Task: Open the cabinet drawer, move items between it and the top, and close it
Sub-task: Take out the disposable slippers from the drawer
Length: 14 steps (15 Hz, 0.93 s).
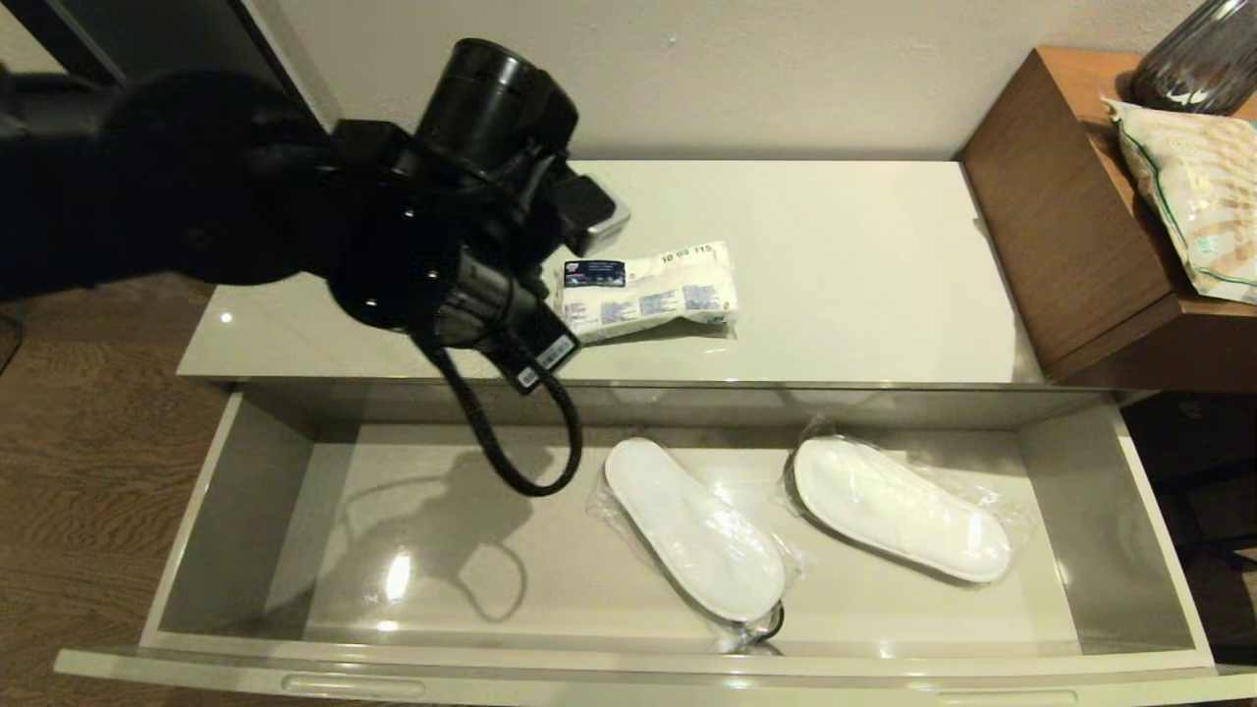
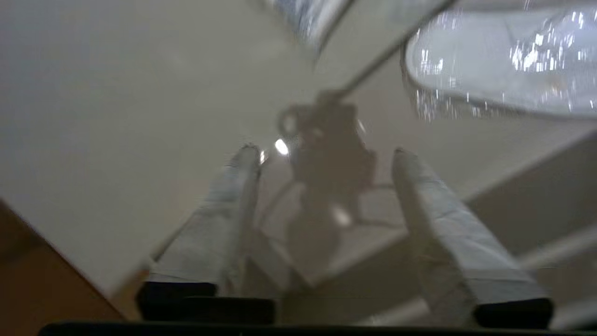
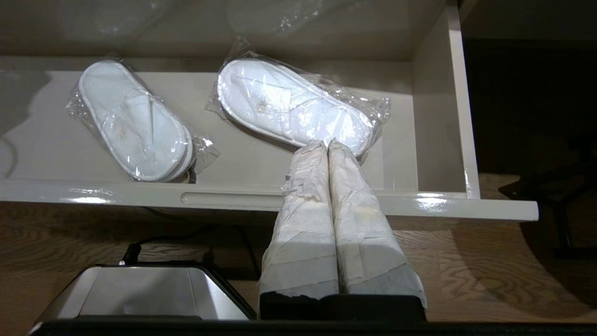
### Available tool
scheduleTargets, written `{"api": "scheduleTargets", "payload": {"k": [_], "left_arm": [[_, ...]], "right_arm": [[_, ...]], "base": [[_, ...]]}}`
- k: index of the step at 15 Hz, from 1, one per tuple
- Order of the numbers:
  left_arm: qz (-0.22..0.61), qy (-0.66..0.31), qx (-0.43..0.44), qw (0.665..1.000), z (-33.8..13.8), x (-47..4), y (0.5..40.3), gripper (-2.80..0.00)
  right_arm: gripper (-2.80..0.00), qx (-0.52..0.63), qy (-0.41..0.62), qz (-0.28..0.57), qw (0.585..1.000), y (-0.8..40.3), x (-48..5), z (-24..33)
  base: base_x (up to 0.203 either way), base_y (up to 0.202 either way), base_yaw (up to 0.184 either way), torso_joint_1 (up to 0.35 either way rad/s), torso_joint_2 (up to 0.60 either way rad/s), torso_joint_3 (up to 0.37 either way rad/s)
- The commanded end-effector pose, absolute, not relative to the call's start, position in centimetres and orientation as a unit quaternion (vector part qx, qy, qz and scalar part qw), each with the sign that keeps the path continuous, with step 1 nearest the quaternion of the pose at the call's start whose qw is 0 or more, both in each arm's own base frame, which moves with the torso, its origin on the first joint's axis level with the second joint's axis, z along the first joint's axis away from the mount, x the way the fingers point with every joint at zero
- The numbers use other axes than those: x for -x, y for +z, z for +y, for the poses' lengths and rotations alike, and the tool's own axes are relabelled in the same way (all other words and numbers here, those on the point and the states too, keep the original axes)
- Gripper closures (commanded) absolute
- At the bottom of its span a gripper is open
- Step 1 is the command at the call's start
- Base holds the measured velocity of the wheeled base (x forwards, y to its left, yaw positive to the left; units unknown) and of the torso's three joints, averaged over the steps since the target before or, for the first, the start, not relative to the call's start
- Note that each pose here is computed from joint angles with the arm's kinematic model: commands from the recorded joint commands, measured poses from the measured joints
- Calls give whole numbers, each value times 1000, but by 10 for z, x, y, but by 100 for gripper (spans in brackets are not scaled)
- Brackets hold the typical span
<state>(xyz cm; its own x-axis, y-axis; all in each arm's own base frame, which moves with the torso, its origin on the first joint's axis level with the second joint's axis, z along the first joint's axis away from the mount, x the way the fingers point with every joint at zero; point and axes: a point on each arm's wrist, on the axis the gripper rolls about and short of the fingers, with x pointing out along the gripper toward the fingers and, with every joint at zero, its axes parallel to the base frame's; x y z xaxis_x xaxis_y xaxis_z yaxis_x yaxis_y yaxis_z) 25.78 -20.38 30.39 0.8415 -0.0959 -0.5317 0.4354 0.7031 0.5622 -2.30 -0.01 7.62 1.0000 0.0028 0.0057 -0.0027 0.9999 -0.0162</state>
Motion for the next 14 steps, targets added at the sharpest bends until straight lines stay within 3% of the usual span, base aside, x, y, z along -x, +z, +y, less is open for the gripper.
{"api": "scheduleTargets", "payload": {"k": [1, 7, 11, 14], "left_arm": [[279, -109, -299, 906, -161, -227, 326, 0], [319, -3, -224, 921, -64, -154, 367, 0], [309, 48, -197, 929, -10, -60, 388, 0], [280, 36, -212, 935, 17, 17, 382, 0]], "right_arm": [[0, 8, 2, -3, 1000, 76, 23, 0], [0, 8, 2, -3, 1000, 76, 23, 0], [0, 8, 2, -3, 1000, 76, 23, 0], [0, 8, 2, -3, 1000, 76, 23, 0]], "base": [[0, 0, 0, 0, 0, 0], [0, 0, 0, 0, 0, 0], [0, 0, 0, 0, 0, 0], [0, 0, 0, 0, 0, 0]]}}
